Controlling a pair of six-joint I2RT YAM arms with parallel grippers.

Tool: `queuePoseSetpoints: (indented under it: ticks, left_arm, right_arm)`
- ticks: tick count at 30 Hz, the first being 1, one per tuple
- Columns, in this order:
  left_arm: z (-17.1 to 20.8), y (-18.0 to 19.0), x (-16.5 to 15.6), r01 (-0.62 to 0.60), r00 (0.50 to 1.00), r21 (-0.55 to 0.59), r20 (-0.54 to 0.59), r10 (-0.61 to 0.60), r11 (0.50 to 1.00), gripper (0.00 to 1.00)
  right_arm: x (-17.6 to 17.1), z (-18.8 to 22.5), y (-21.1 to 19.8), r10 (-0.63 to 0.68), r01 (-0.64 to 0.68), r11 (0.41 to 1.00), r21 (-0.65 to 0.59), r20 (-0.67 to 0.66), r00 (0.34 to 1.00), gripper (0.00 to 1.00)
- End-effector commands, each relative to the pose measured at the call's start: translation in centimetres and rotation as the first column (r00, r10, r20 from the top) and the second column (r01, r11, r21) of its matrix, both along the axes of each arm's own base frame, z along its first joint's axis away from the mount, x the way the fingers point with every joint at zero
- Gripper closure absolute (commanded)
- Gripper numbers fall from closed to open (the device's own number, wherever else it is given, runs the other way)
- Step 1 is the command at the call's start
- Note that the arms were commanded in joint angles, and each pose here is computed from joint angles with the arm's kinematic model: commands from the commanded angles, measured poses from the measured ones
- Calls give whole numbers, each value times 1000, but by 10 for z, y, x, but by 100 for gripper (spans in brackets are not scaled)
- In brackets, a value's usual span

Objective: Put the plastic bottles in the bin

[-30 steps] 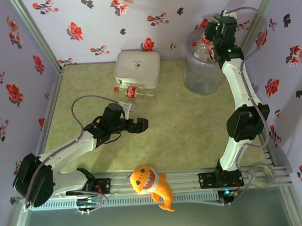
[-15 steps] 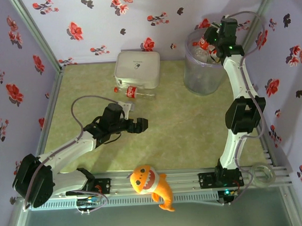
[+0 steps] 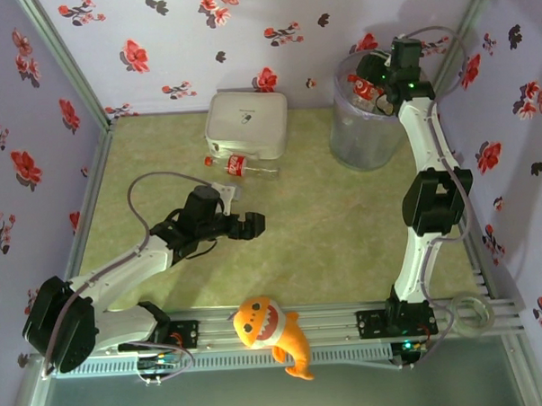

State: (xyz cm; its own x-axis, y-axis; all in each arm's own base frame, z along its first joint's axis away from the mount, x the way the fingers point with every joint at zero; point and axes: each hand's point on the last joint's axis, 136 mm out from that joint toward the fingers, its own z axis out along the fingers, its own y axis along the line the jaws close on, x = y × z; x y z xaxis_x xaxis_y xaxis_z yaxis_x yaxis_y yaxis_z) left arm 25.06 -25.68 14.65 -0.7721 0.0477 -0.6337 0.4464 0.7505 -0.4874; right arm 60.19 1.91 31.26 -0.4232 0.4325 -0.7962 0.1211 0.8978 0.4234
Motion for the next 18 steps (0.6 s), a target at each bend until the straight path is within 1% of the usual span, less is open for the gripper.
queuePoseSetpoints:
  ticks: [1, 4, 6, 9, 11, 13, 14, 16, 18]
  left_arm:
    - [6, -2, 9, -11, 1000, 0, 16, 11, 1000, 0]
    - [5, -4, 10, -6, 1000, -2, 13, 6, 1000, 0]
    - [4, -5, 11, -5, 1000, -3, 10, 5, 1000, 0]
    - [3, -5, 10, -3, 1000, -4, 9, 3, 1000, 0]
    - [4, -5, 10, -4, 1000, -6, 10, 4, 1000, 0]
    - [3, -5, 10, -3, 1000, -7, 9, 3, 1000, 0]
    - [4, -5, 10, -4, 1000, -9, 10, 4, 1000, 0]
    - [5, -5, 9, -3, 1000, -11, 11, 3, 1000, 0]
    - [6, -4, 9, -6, 1000, -12, 12, 6, 1000, 0]
  right_arm:
    - [-22, 39, -13, -24, 25, 999, -28, 29, 999, 22]
    - [-36, 63, -17, -34, 38, 997, -63, 62, 998, 17]
    - [-45, 75, -21, -47, 54, 994, -94, 78, 996, 16]
    - [-57, 87, -27, -64, 76, 988, -132, 92, 994, 16]
    - [-60, 90, -29, -68, 81, 986, -145, 94, 993, 19]
    - [-60, 90, -29, -69, 83, 985, -152, 95, 993, 23]
    - [-58, 89, -29, -68, 82, 985, -153, 95, 993, 27]
    - [-52, 83, -29, -65, 78, 985, -153, 85, 994, 37]
    - [-44, 79, -28, -60, 71, 986, -148, 78, 995, 43]
